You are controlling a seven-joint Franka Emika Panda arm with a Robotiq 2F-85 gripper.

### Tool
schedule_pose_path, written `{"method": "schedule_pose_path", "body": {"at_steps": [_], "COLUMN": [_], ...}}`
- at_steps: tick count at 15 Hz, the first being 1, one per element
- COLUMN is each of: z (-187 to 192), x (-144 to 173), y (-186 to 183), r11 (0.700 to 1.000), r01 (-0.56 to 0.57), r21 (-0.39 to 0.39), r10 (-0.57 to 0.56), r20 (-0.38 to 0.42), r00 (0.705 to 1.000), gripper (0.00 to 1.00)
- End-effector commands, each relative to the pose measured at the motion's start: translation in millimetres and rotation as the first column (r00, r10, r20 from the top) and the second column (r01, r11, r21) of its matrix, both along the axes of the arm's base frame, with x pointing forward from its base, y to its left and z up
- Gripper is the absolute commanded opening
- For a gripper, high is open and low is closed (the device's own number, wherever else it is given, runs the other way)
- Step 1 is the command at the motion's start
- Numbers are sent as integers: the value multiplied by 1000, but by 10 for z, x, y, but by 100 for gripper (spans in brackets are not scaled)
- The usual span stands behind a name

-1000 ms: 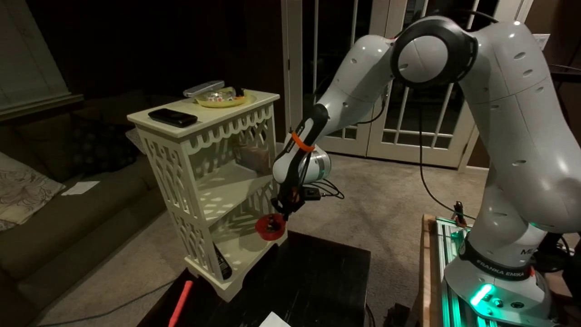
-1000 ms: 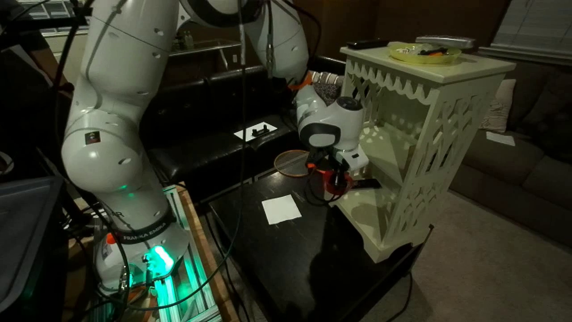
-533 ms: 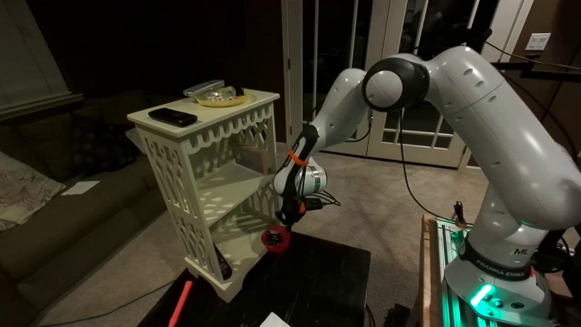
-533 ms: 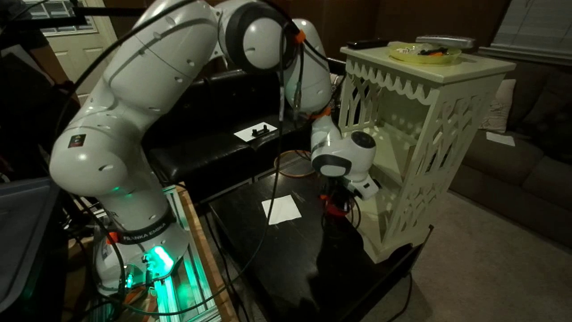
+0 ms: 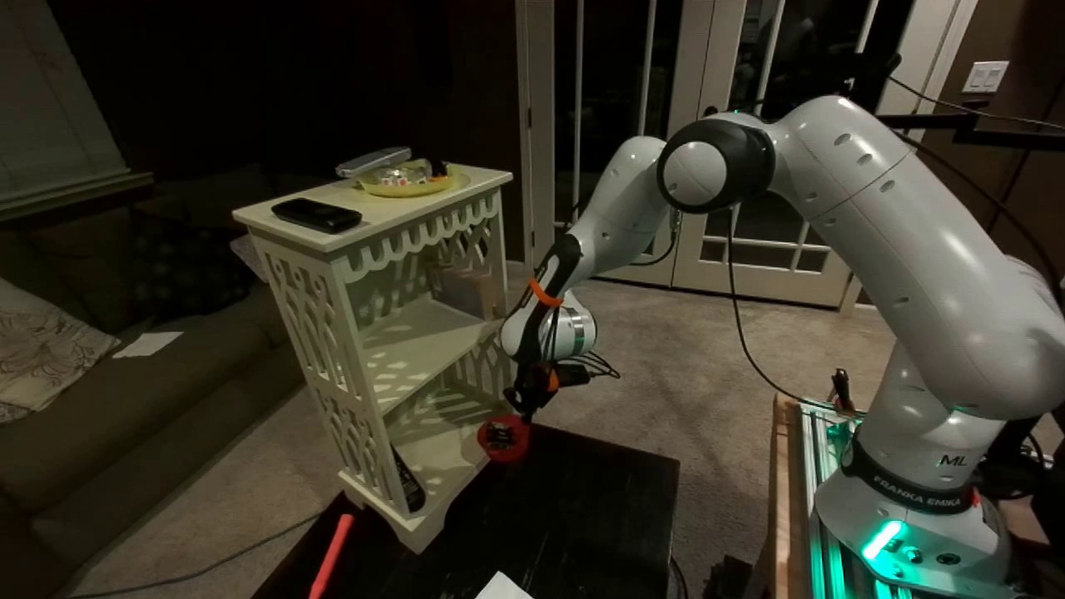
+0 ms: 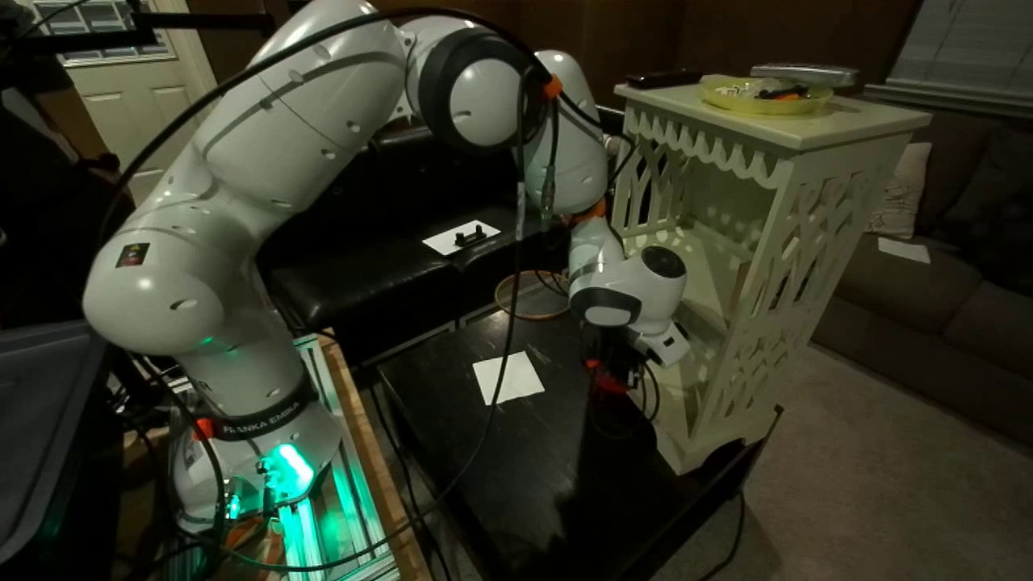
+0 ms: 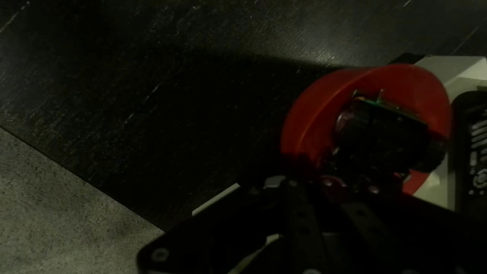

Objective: Place the bowl on the tabletop.

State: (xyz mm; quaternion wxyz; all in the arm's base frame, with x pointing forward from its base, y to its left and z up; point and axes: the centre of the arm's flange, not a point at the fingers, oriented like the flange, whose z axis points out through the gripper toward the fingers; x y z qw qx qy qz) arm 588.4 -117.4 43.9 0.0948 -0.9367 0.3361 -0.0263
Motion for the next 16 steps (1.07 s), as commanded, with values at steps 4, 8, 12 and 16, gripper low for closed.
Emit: {"method": "schedule_pose_path", "body": {"at_steps": [4,8,12,16], "z": [-714,-1056,-1217,-1333], "x": [-241,-329,-290,-246], "y": [-103,-172,-270,-451], "r11": [965,918,861,811], "r01": [-264,-396,-507,-584], "r21": [2,24,22,-18], "r10": [264,395,503,580], "r20": [-34,25,103,146], "r00": [964,918,858,801], "gripper": [1,1,1,1]}}
